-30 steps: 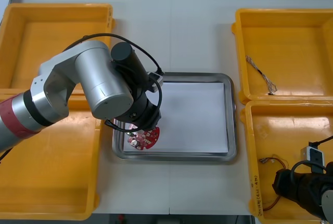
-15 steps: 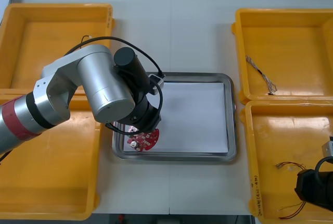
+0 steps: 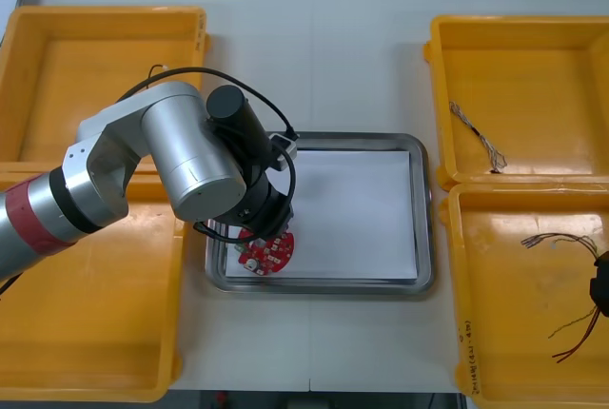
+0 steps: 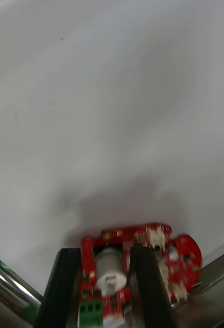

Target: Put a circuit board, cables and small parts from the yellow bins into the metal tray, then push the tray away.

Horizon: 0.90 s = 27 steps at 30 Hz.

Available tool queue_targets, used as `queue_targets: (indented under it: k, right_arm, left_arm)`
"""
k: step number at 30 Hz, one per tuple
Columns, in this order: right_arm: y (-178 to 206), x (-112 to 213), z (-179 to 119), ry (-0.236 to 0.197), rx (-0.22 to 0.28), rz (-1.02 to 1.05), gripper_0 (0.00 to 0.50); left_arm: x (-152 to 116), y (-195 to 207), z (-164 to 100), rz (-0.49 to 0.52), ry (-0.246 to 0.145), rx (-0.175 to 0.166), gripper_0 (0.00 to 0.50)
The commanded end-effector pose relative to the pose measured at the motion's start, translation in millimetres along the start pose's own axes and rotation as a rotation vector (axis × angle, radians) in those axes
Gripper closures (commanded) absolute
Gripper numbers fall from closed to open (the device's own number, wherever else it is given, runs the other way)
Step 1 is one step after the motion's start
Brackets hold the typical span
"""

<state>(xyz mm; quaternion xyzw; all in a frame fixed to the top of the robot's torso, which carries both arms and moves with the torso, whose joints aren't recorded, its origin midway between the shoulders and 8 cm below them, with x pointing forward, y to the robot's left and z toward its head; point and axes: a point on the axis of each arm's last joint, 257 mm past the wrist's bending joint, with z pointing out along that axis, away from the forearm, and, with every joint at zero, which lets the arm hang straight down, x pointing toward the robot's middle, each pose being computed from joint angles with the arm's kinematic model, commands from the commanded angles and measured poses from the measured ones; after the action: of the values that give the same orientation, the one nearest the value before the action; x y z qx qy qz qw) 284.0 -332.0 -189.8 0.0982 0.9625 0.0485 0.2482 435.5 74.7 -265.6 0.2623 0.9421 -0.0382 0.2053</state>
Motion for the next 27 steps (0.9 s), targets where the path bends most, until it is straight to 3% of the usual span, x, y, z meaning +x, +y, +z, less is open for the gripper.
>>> queue_targets:
  k: [1,8,12,16,21,27]
  right_arm:
    - [-6.2,-23.1,-23.6,-0.059,0.04,-0.11,0.5]
    - [-3.8,-27.5,-34.4,-0.04,0.048,-0.222,0.5]
    - [1.8,-29.9,-40.3,-0.03,0.04,-0.301,0.5]
    - [4.1,-37.3,-45.9,-0.044,0.044,-0.39,0.5]
    - [-3.9,-47.7,-49.5,-0.068,0.079,-0.473,0.5]
    - [-10.7,-64.2,-48.3,-0.063,0.074,-0.534,0.5]
  left_arm:
    - [-19.6,-17.4,-8.5,-0.027,-0.042,0.025,0.0]
    - [-19.9,-20.1,-9.7,-0.036,-0.043,0.033,0.0]
    - [-30.8,-14.7,-20.6,-0.055,-0.073,0.035,0.0]
    - [-40.9,-0.8,-36.0,-0.078,-0.1,0.029,0.0]
    - [-44.2,17.0,-60.1,-0.106,-0.106,0.023,0.0]
    - [-40.1,48.6,-96.8,-0.139,-0.084,-0.041,0.0]
